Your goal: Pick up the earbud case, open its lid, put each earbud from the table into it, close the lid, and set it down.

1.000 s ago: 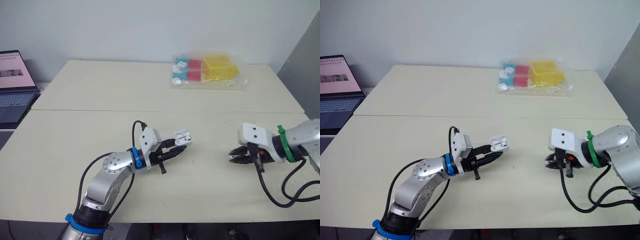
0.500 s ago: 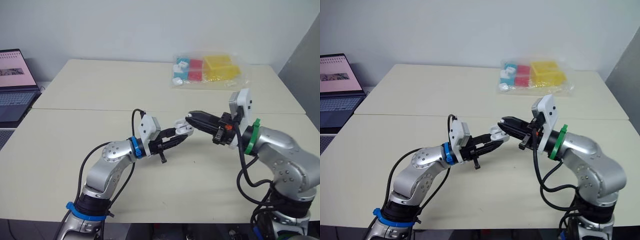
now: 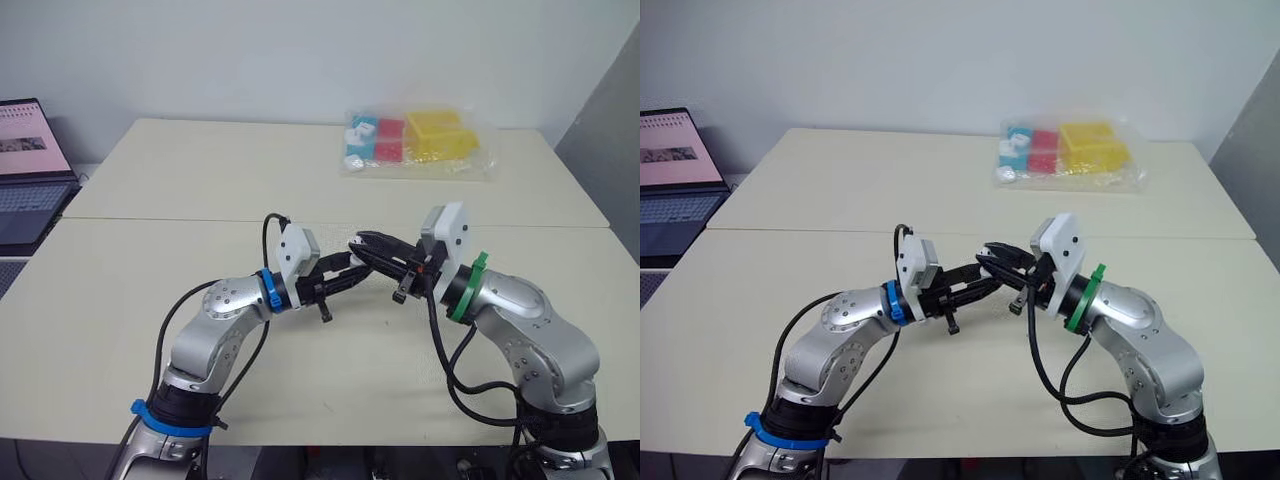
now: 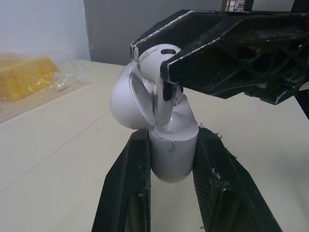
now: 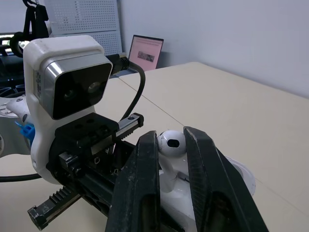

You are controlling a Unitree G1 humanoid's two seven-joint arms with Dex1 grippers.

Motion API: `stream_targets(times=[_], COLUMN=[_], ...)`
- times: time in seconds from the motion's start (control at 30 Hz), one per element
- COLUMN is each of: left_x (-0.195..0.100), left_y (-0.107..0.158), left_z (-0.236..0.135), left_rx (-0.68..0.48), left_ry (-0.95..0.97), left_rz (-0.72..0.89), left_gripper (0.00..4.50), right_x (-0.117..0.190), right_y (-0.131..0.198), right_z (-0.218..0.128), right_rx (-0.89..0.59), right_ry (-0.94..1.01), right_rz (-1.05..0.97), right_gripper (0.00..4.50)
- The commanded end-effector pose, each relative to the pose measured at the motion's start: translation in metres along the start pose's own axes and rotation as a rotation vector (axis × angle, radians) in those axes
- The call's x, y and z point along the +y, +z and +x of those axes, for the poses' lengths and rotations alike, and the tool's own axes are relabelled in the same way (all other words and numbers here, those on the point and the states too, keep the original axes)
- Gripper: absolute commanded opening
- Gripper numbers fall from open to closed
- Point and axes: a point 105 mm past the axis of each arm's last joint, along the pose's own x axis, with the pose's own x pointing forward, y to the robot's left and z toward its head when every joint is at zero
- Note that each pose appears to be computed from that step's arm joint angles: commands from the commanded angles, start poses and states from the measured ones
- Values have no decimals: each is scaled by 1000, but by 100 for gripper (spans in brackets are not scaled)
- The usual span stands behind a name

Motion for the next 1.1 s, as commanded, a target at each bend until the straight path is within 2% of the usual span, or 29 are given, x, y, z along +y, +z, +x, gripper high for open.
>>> stream_targets(times=[0.03, 0.67, 0.97, 1.1], left_x=[2, 1, 2, 3], left_y=[11, 13, 16, 17], left_z=[-1, 1, 1, 1], left_rx=[-34, -44, -55, -59], left_ry=[-2, -1, 7, 9], left_rz=[19, 13, 4, 3], left_gripper=[80, 80, 80, 80], right_x=[0, 8, 8, 9], right_y=[2, -5, -21, -18], right_z=[-4, -1, -6, -8], right_rx=[-16, -21, 56, 19], right_ry=[-7, 4, 10, 9], right_rz=[-41, -25, -9, 36], right_gripper=[39, 39, 39, 39])
